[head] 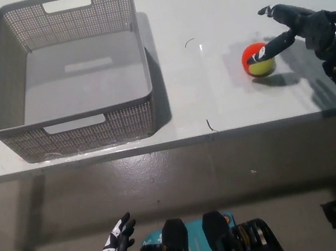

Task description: Use the right hand to pick up a tennis ball and put it into a container on the left side

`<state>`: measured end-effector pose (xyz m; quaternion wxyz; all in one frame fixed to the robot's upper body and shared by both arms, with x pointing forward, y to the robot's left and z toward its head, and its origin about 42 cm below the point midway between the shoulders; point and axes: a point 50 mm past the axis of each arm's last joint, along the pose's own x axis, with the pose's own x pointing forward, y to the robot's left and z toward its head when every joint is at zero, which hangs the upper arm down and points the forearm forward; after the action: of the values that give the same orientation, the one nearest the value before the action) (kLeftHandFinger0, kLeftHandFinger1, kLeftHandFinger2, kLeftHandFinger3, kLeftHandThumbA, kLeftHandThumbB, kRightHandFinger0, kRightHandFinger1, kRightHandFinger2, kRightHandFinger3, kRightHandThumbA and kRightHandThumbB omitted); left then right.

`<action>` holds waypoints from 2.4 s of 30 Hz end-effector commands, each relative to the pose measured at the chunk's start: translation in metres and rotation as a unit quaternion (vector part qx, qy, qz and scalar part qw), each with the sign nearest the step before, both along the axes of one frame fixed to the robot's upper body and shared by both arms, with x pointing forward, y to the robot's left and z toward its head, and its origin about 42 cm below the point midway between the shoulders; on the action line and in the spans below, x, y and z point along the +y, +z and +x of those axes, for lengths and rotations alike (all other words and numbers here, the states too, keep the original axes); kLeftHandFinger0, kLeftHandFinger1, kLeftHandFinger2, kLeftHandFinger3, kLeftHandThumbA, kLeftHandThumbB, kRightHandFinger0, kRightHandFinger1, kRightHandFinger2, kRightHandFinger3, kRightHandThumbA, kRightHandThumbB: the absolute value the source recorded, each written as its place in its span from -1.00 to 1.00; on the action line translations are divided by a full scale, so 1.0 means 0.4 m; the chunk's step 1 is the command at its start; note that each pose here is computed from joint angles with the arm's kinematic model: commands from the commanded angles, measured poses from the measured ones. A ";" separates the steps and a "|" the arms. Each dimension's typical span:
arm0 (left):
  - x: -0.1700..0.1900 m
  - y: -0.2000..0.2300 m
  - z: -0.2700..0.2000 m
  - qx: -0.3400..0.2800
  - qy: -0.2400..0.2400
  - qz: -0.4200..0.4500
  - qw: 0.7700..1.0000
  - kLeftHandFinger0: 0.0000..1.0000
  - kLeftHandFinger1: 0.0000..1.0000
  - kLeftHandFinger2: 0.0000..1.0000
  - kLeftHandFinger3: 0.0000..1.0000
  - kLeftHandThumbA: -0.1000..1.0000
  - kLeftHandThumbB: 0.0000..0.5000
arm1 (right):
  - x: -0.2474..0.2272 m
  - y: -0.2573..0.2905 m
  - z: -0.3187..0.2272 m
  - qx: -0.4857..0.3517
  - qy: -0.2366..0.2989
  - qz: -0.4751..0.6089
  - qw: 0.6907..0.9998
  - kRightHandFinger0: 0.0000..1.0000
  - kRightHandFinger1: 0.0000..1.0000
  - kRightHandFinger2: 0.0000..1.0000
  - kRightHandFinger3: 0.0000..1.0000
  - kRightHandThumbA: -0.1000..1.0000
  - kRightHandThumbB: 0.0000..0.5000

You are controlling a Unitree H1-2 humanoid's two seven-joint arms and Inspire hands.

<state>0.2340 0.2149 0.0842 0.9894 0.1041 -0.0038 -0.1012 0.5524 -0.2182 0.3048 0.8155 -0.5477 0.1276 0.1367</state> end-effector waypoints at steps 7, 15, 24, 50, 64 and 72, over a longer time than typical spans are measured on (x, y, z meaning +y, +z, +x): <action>0.002 0.032 0.010 -0.034 -0.013 0.005 0.999 1.00 1.00 1.00 1.00 1.00 -0.46 | 0.046 0.073 0.044 -0.027 0.019 -0.006 0.999 1.00 1.00 1.00 1.00 1.00 1.00; 0.003 0.029 0.013 -0.033 -0.010 0.007 0.999 1.00 1.00 1.00 1.00 1.00 -0.41 | 0.029 0.024 0.060 0.004 0.011 -0.020 1.000 1.00 1.00 1.00 1.00 1.00 0.99; 0.011 0.034 0.024 -0.039 -0.007 0.010 0.999 1.00 1.00 1.00 1.00 1.00 -0.39 | 0.004 -0.009 0.075 0.026 0.004 -0.025 0.999 1.00 1.00 1.00 1.00 1.00 0.99; 0.009 0.049 0.032 -0.037 -0.012 0.013 0.999 1.00 1.00 1.00 1.00 1.00 -0.25 | 0.031 0.035 0.086 -0.019 0.014 -0.003 1.000 1.00 1.00 1.00 1.00 1.00 1.00; 0.019 0.056 0.042 -0.044 -0.009 0.012 0.999 1.00 1.00 1.00 1.00 1.00 -0.28 | 0.034 0.009 0.093 -0.136 -0.065 0.076 0.986 -1.00 -1.00 -0.74 -0.21 -0.07 -0.97; 0.027 0.060 0.047 -0.047 -0.008 0.010 0.999 1.00 1.00 1.00 1.00 1.00 -0.25 | 0.020 -0.003 0.097 -0.105 -0.076 0.083 0.988 -1.00 -0.93 -0.59 0.08 0.11 -0.99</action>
<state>0.2481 0.2210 0.0939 0.9881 0.1143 -0.0191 -0.1013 0.5773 -0.2124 0.2543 0.8563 -0.4911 0.1406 0.0762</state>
